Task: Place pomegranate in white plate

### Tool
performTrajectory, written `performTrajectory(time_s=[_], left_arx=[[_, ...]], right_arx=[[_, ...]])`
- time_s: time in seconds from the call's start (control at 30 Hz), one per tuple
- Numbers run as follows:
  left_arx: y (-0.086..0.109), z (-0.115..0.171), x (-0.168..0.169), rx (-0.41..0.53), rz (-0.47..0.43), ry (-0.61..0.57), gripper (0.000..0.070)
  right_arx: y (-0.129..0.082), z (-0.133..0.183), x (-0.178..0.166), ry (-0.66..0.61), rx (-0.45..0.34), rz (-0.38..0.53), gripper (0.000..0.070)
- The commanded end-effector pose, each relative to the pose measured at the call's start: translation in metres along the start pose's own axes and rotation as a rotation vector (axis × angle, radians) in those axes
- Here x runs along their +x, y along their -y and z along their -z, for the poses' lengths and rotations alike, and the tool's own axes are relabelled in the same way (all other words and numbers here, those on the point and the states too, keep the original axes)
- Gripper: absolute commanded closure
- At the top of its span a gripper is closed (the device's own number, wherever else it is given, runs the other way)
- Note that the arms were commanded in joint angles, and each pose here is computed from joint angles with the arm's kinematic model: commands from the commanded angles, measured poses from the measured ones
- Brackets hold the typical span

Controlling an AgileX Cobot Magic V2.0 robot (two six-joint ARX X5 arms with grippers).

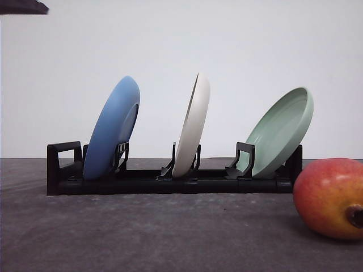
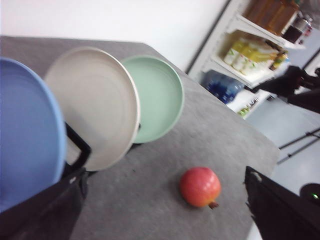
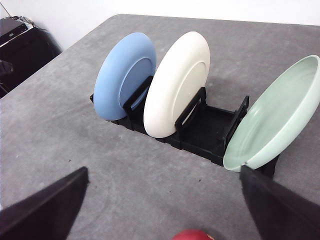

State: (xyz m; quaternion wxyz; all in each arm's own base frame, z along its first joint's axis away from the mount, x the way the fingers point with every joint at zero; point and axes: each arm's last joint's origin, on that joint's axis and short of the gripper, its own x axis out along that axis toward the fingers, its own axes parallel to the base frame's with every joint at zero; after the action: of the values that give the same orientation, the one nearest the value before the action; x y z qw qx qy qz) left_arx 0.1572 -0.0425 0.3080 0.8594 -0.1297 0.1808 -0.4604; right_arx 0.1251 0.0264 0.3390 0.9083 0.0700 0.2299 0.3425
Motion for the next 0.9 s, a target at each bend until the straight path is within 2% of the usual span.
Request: performTrajectory(time_s=[0.0, 0.17, 0.43, 0.7, 0.87], left_arx=[[0.002, -0.003, 0.006, 0.002, 0.013, -0.009, 0.0064], [0.002, -0.001, 0.034, -0.016, 0.022, -0.090, 0.0063], [0.002, -0.018, 0.113, -0.019, -0.018, -0.238, 0.0064], [0.000, -0.047, 0.197, -0.001, -0.134, -0.335, 0.0075], [-0.005, -0.054, 0.233, 0.006, -0.180, -0.369, 0.0075]], right_arx=[[-0.001, -0.004, -0.002, 0.014, -0.019, -0.002, 0.0044], [-0.001, -0.004, -0.002, 0.014, 0.001, -0.003, 0.0044], [-0.001, -0.004, -0.002, 0.014, 0.028, -0.003, 0.0044], [-0.001, -0.004, -0.002, 0.014, 0.028, -0.003, 0.0044], [-0.001, -0.004, -0.002, 0.014, 0.029, -0.006, 0.0044]])
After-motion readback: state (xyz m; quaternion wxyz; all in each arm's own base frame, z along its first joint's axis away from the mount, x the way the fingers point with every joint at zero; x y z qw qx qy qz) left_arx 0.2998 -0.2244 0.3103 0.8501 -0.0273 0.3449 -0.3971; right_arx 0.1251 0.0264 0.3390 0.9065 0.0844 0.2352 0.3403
